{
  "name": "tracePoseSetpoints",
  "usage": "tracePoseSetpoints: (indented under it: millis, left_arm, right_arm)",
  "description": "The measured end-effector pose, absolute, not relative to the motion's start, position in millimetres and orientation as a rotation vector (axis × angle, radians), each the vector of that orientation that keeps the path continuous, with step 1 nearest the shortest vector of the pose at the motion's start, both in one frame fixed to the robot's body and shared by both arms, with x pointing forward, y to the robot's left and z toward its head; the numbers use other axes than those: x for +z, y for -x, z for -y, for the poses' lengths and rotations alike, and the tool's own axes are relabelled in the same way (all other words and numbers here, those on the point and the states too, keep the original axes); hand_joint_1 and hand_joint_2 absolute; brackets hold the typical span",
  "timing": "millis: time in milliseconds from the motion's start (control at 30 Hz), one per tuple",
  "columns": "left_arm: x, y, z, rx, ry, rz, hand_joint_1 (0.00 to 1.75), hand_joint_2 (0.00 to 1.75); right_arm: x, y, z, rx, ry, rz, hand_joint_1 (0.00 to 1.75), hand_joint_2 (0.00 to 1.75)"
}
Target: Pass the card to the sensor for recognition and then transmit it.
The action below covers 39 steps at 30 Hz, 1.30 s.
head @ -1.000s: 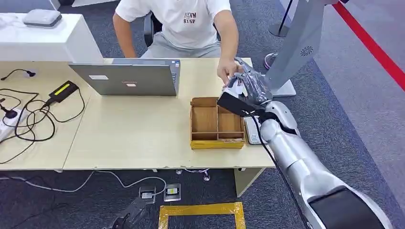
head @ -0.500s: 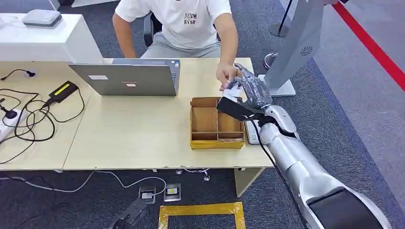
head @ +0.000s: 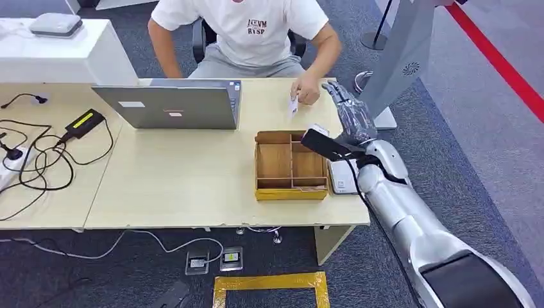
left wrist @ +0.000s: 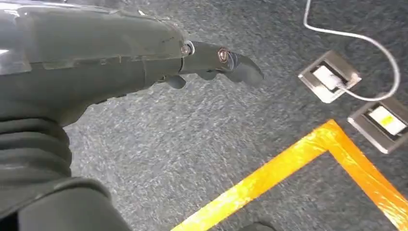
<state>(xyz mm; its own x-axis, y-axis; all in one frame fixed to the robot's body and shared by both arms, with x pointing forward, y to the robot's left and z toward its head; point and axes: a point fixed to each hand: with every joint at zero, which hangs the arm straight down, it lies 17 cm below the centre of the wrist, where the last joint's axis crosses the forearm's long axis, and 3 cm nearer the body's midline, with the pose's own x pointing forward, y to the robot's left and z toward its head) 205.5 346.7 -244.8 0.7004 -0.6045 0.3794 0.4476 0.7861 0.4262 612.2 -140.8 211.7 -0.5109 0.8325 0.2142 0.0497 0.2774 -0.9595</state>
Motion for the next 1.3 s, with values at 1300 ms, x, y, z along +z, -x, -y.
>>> tracePoseSetpoints:
  millis: [1300]
  left_arm:
    - [-225,-178,-491,-0.34,-0.568,0.461,0.0,0.0]
  right_arm:
    - [448,-633,152,1.225,0.815,2.15,0.0,1.75]
